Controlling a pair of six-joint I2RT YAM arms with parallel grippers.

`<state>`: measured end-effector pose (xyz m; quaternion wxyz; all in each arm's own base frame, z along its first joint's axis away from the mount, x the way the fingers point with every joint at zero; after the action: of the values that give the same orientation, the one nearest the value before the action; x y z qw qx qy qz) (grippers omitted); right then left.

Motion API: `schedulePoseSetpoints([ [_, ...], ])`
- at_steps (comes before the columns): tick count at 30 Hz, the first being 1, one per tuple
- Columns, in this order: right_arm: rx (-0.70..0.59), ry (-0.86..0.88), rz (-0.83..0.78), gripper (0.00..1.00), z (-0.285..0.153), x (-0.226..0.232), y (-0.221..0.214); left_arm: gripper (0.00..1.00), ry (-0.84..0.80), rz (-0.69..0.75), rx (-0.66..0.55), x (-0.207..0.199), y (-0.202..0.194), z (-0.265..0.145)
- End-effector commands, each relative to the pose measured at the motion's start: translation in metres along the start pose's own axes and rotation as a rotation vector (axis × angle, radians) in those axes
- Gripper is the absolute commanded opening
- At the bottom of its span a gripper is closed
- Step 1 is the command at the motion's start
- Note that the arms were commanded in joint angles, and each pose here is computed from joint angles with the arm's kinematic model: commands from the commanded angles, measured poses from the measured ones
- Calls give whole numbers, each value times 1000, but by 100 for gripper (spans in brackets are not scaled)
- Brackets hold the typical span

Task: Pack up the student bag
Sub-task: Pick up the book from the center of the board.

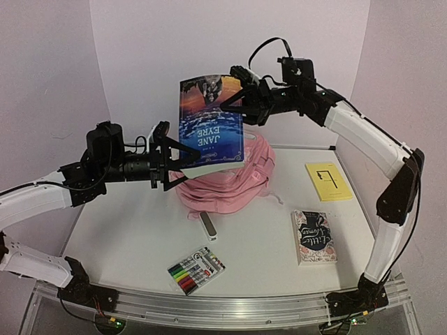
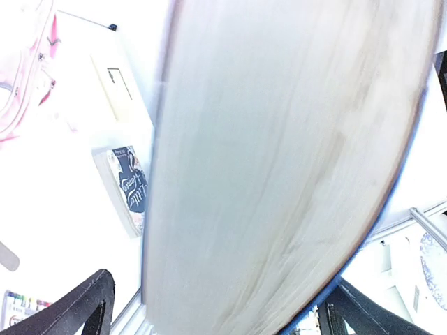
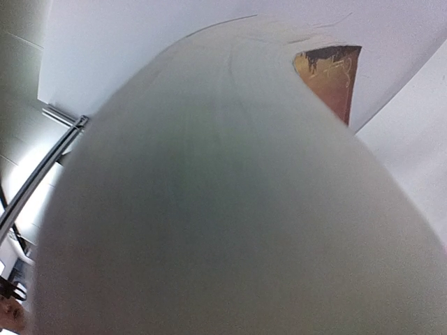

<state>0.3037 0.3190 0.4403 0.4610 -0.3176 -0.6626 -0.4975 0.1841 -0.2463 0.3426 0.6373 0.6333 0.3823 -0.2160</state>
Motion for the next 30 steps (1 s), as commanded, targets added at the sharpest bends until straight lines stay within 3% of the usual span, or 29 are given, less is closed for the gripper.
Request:
schedulePoseSetpoints([
  [1, -21, 223, -223, 0, -11, 72, -5, 100, -28, 25, 7, 4, 4, 13],
  [10, 4, 247, -188, 0, -3, 71, -15, 100, -101, 80, -68, -9, 20, 14],
  [16, -4, 235, -148, 0, -3, 64, -20, 99, -82, 98, -141, -17, 26, -7],
  [22, -12, 214, -109, 0, -2, 57, -22, 95, -65, 89, -126, -18, 31, -13],
  [26, -16, 194, -77, 0, -2, 50, -26, 87, -85, 102, -112, -21, 41, -7],
  [30, -15, 187, -64, 0, -2, 46, -28, 69, -124, 85, -86, -19, 42, -1],
])
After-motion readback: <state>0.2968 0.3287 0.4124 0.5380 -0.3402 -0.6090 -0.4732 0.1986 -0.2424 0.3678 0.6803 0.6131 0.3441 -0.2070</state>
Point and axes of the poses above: each gripper's point midway between its finger pads, its own z axis out along the fingers, its own x axis along the line the jaws close on, y = z × x, the point moved 9 cm from there along -z, back along the fingers, and after that the axes turned 13 degrees about z, right-handed, at the moved point
